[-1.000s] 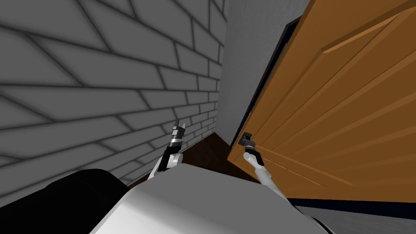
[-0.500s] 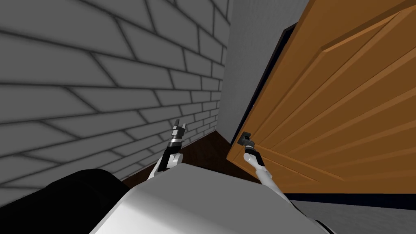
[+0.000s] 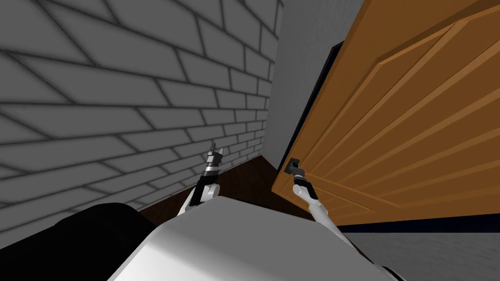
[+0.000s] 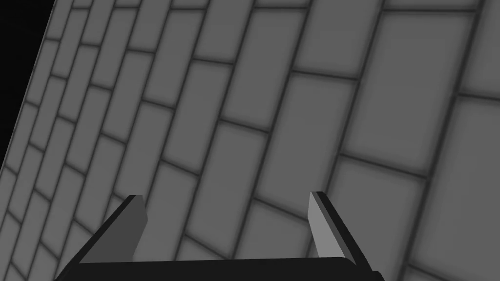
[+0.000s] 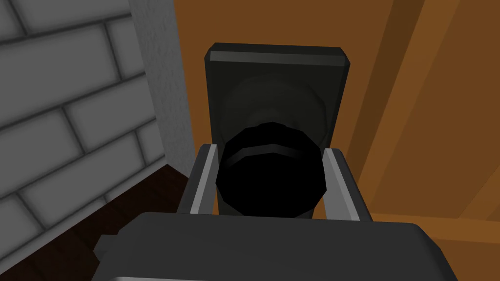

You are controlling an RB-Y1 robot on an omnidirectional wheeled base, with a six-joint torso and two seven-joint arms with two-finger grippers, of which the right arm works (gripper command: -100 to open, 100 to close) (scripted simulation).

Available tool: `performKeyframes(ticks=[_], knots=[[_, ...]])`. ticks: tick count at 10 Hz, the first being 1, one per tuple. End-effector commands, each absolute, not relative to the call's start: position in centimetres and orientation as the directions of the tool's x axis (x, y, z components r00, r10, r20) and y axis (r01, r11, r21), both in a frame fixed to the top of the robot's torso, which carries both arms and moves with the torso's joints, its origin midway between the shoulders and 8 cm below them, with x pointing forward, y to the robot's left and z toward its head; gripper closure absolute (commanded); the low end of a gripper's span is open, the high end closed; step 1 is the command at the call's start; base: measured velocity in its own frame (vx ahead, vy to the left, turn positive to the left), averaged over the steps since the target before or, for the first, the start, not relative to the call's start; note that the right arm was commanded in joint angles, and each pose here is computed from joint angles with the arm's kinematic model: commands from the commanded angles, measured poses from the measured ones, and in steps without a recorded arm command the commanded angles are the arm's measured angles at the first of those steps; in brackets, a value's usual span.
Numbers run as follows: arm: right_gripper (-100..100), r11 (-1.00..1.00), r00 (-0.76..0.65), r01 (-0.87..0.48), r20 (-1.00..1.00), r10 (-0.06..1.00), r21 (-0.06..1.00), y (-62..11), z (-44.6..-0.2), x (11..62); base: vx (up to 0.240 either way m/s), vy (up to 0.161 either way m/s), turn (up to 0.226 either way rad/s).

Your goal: Pull the door open

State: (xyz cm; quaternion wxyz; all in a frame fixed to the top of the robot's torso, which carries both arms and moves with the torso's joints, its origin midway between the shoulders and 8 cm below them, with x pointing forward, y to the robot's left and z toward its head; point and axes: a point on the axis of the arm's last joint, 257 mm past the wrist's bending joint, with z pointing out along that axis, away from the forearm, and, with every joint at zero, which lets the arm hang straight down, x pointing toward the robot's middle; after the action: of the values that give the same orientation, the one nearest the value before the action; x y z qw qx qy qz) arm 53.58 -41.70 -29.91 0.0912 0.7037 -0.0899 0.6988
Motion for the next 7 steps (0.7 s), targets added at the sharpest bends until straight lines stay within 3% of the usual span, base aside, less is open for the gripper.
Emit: performKeyframes(ticks=[1,7], knots=[[100,-0.967,0.007,-0.254,1.0,0.001,0.003,-41.7,-29.9,53.6,-0.087,-0.012,0.025],[100,-0.983,0.002,-0.184,1.0,0.001,0.002,-40.1,-29.7,53.2,-0.19,-0.056,0.097]])
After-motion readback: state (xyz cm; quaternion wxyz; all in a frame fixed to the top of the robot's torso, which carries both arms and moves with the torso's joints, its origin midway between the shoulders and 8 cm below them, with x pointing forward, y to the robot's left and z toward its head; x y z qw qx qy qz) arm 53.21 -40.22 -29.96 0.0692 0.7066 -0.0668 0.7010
